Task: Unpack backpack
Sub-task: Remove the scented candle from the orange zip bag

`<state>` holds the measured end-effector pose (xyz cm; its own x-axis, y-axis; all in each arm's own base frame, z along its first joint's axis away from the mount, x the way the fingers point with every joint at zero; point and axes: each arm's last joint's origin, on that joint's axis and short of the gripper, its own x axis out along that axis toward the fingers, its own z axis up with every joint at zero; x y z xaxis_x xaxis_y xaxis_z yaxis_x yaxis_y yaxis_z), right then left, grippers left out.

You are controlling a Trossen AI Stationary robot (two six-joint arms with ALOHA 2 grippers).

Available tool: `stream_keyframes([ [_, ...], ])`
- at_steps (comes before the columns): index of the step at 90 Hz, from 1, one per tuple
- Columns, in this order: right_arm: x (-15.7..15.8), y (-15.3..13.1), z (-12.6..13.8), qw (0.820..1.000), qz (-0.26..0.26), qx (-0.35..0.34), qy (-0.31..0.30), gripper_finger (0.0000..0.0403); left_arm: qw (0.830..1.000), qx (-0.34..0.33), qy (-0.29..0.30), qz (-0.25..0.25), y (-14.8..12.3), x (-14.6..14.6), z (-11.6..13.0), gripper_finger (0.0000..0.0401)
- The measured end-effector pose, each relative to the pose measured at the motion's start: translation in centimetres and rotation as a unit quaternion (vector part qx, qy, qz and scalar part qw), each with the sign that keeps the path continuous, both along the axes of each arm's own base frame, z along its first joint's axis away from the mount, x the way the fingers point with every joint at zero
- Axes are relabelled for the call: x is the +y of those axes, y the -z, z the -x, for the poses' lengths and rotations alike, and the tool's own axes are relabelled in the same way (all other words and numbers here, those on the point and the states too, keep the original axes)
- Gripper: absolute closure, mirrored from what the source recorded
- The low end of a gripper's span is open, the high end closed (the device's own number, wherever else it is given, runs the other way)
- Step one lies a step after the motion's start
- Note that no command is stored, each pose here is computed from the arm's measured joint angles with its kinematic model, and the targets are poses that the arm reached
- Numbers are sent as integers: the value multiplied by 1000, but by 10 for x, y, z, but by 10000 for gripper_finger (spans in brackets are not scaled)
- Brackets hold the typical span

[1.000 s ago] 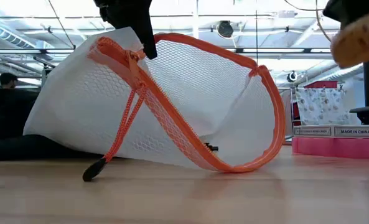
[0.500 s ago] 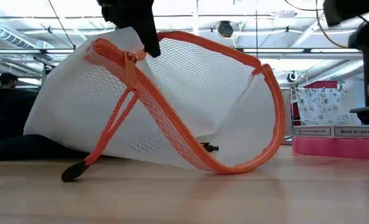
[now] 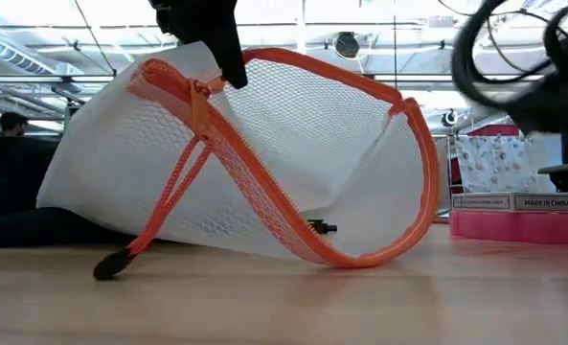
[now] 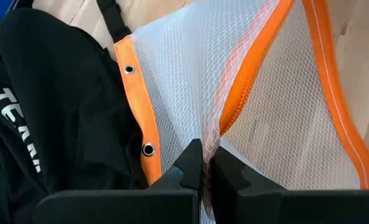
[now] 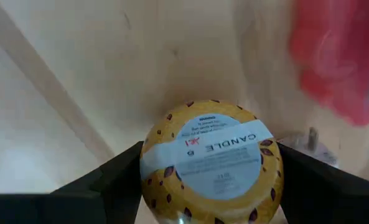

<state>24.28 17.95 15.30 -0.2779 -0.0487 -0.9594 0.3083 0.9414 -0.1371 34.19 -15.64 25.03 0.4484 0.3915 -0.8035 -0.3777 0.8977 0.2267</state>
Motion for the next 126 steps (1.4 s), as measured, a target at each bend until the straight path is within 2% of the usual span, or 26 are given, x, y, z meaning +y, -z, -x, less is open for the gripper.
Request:
stream_keyframes([
  [13, -4, 9, -1, 999, -7, 50, -18, 124, 1000, -1, 0, 1, 0, 0, 0, 401],
  [48, -21, 6, -9, 996, -16, 86, -12, 124, 1000, -8, 5, 2, -1, 2, -3, 401],
  [80, -16, 7, -21, 998, -53, 28, -7, 124, 1000, -13, 8, 7, -1, 1, -5, 401],
  [93, -18, 7, -20, 998, -42, 36, 3, 122, 1000, -14, 8, 8, -1, 1, -5, 401],
  [126, -22, 8, -20, 1000, 11, 19, -13, 84, 1000, -14, 8, 7, -1, 1, -5, 401],
])
